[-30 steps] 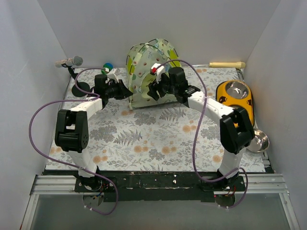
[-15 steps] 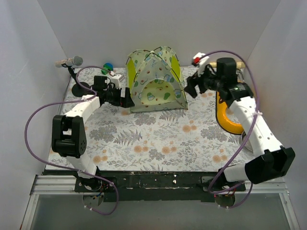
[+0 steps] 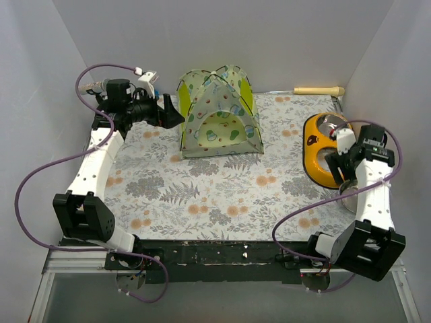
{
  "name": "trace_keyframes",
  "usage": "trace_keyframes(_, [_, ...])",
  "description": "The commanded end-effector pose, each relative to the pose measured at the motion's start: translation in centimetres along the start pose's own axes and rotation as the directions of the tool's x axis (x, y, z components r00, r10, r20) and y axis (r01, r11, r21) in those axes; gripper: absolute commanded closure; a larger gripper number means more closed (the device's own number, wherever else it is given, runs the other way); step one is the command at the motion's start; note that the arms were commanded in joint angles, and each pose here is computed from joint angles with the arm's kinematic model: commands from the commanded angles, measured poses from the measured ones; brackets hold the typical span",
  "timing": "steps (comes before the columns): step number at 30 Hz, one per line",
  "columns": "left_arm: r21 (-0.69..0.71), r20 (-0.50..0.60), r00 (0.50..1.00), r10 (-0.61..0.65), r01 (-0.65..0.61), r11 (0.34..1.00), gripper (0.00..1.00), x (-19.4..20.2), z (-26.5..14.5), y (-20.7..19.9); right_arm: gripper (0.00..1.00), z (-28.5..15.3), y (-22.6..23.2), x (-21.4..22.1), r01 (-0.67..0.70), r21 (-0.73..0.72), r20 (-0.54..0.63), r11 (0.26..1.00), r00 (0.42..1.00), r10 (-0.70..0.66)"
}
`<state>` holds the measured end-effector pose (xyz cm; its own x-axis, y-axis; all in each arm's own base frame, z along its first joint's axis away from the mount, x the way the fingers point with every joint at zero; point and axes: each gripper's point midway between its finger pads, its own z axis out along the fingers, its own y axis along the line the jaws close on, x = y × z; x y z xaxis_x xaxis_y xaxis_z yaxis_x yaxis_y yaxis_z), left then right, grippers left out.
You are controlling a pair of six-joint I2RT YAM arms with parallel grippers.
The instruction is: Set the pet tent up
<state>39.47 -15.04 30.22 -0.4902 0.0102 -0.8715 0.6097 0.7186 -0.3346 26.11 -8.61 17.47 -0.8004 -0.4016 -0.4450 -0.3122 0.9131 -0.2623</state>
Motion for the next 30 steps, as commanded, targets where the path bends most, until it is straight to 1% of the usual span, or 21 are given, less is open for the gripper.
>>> trace_keyframes(1, [0.101, -0.083, 0.989, -0.125, 0.133, 0.986, 0.02, 2.2, -0.1, -2.2, 0.19, 1.8, 0.2, 8.7, 0.079, 0.032, -0.221, 0.996, 0.973, -0.070])
trace_keyframes(2, [0.106, -0.094, 0.985, -0.141, 0.151, 0.983, 0.02, 2.6, 0.0, -2.2, 0.20, 2.6, -0.3, 9.8, 0.097, 0.047, -0.240, 0.994, 0.967, -0.083])
trace_keyframes(3, [0.114, -0.104, 0.983, -0.151, 0.163, 0.980, 0.02, 2.9, 0.0, -2.4, 0.20, 3.2, -0.1, 11.0, 0.084, 0.034, -0.257, 0.996, 0.964, -0.072])
trace_keyframes(5, [0.127, -0.121, 0.979, -0.164, 0.179, 0.976, 0.02, 3.4, 0.1, -2.6, 0.20, 4.3, 0.0, 11.8, 0.070, 0.028, -0.241, 0.997, 0.969, -0.061])
trace_keyframes(8, [0.128, -0.138, 0.975, -0.175, 0.193, 0.973, 0.02, 3.9, 0.0, -2.8, 0.20, 5.7, 0.5, 11.9, 0.082, 0.011, -0.208, 0.997, 0.975, -0.078])
trace_keyframes(10, [0.127, -0.151, 0.971, -0.183, 0.203, 0.971, 0.02, 4.2, 0.2, -2.8, 0.23, 6.6, 0.8, 12.0, 0.080, 0.001, -0.199, 0.997, 0.977, -0.078])
trace_keyframes(13, [0.129, -0.162, 0.969, -0.186, 0.208, 0.970, 0.02, 4.3, 0.2, -2.8, 0.29, 8.1, 0.6, 12.8, 0.101, 0.007, -0.217, 0.995, 0.971, -0.098])
trace_keyframes(14, [0.126, -0.167, 0.967, -0.190, 0.212, 0.969, 0.02, 4.3, 0.3, -2.7, 0.34, 8.5, 0.6, 12.9, 0.109, 0.006, -0.215, 0.994, 0.971, -0.105])
trace_keyframes(16, [0.126, -0.175, 0.966, -0.190, 0.213, 0.969, 0.02, 4.2, 0.5, -2.7, 0.56, 8.9, 0.5, 13.0, 0.120, 0.012, -0.215, 0.993, 0.970, -0.114])
trace_keyframes(17, [0.127, -0.178, 0.965, -0.191, 0.215, 0.968, 0.02, 4.2, 0.5, -2.7, 0.61, 9.0, 0.6, 13.0, 0.121, 0.011, -0.208, 0.993, 0.971, -0.116])
trace_keyframes(19, [0.131, -0.180, 0.965, -0.190, 0.215, 0.968, 0.02, 3.9, 0.5, -2.7, 0.78, 8.9, 0.7, 12.7, 0.121, 0.004, -0.204, 0.993, 0.972, -0.117])
trace_keyframes(20, [0.133, -0.181, 0.965, -0.190, 0.215, 0.967, 0.02, 3.7, 0.6, -2.7, 0.90, 8.7, 0.9, 12.6, 0.114, -0.004, -0.209, 0.993, 0.971, -0.112])
trace_keyframes(21, [0.138, -0.182, 0.965, -0.191, 0.217, 0.966, 0.02, 3.5, 0.6, -2.8, 0.98, 8.1, 0.9, 12.1, 0.104, -0.003, -0.208, 0.995, 0.973, -0.102])
trace_keyframes(23, [0.143, -0.187, 0.964, -0.191, 0.219, 0.965, 0.02, 3.2, 0.7, -2.9, 0.99, 6.1, 1.8, 10.4, 0.077, -0.025, -0.188, 0.997, 0.979, -0.081])
trace_keyframes(24, [0.145, -0.186, 0.964, -0.190, 0.219, 0.965, 0.02, 3.1, 0.7, -2.9, 0.99, 4.8, 1.9, 8.8, 0.077, -0.016, -0.150, 0.997, 0.986, -0.078])
trace_keyframes(27, [0.153, -0.193, 0.962, -0.192, 0.222, 0.963, 0.02, 3.2, 0.7, -3.2, 0.99, 1.6, 3.2, 3.6, 0.145, 0.038, -0.039, 0.989, 0.989, -0.144])
trace_keyframes(28, [0.154, -0.196, 0.962, -0.191, 0.223, 0.963, 0.02, 3.3, 0.7, -3.2, 0.99, 1.1, 3.8, 2.0, 0.179, 0.047, -0.018, 0.983, 0.984, -0.178])
trace_keyframes(30, [0.154, -0.205, 0.958, -0.200, 0.233, 0.960, 0.02, 3.5, 0.9, -3.2, 0.99, 0.8, 3.9, 0.1, 0.193, 0.062, -0.014, 0.979, 0.981, -0.193])
